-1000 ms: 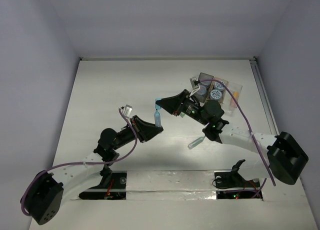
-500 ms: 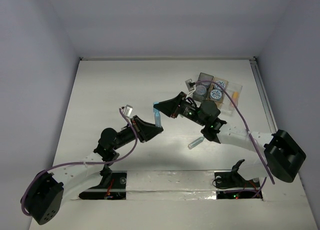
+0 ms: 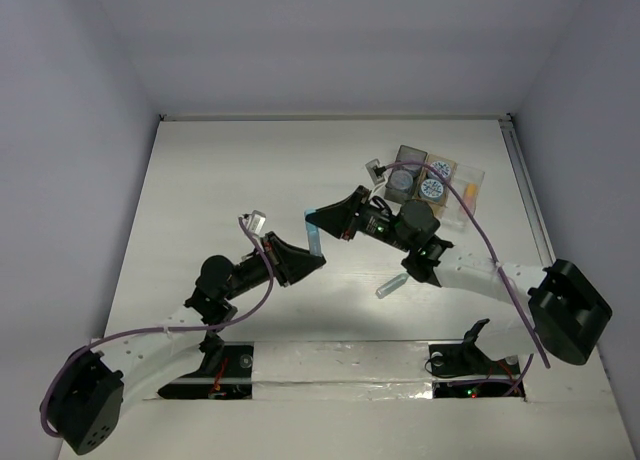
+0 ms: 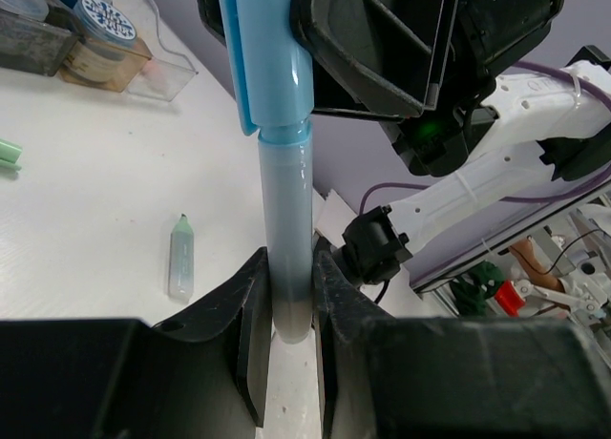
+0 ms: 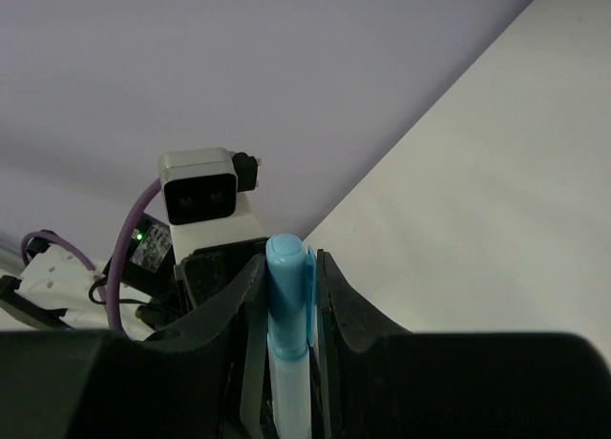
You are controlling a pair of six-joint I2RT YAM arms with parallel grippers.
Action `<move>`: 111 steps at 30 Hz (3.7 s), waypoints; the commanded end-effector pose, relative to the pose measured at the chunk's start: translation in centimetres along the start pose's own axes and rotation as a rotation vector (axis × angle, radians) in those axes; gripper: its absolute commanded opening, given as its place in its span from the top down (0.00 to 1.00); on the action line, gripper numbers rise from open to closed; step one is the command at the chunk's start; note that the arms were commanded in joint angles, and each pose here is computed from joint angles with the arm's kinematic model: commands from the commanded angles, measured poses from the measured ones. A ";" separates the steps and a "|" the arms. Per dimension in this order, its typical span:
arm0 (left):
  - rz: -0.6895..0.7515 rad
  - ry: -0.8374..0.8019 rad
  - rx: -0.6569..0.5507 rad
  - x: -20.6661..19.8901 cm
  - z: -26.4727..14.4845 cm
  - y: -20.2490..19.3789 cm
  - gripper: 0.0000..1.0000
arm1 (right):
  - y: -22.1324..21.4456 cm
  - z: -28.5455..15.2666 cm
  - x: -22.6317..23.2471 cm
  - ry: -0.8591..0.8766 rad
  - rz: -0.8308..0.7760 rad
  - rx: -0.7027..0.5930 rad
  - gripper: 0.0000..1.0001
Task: Sort the stationery into containers
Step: Close the pen cap on the pen, then place the pen in the storage box.
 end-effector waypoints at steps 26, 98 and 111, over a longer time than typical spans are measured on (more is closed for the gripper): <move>0.196 -0.261 -0.154 -10.2 -0.1 6.2 1.00 | -4.3 -3.4 5.2 0.348 0.032 0.202 1.00; 0.304 -0.151 -0.232 -10.9 1.2 14.3 1.00 | -18.1 -7.4 2.5 0.019 0.106 0.495 1.00; 0.188 -0.102 -0.200 -5.6 0.0 10.3 1.00 | -3.9 -8.0 5.0 -0.072 -0.208 0.100 0.08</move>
Point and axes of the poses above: each gripper's point midway between its finger pads, its own z axis out along the fingers, its own x axis along the line the jaws close on, y = z × x, the point moved 2 cm from there along -z, back along the fingers, and after that the axes turned 8 degrees about -z, right-handed, at the moved point
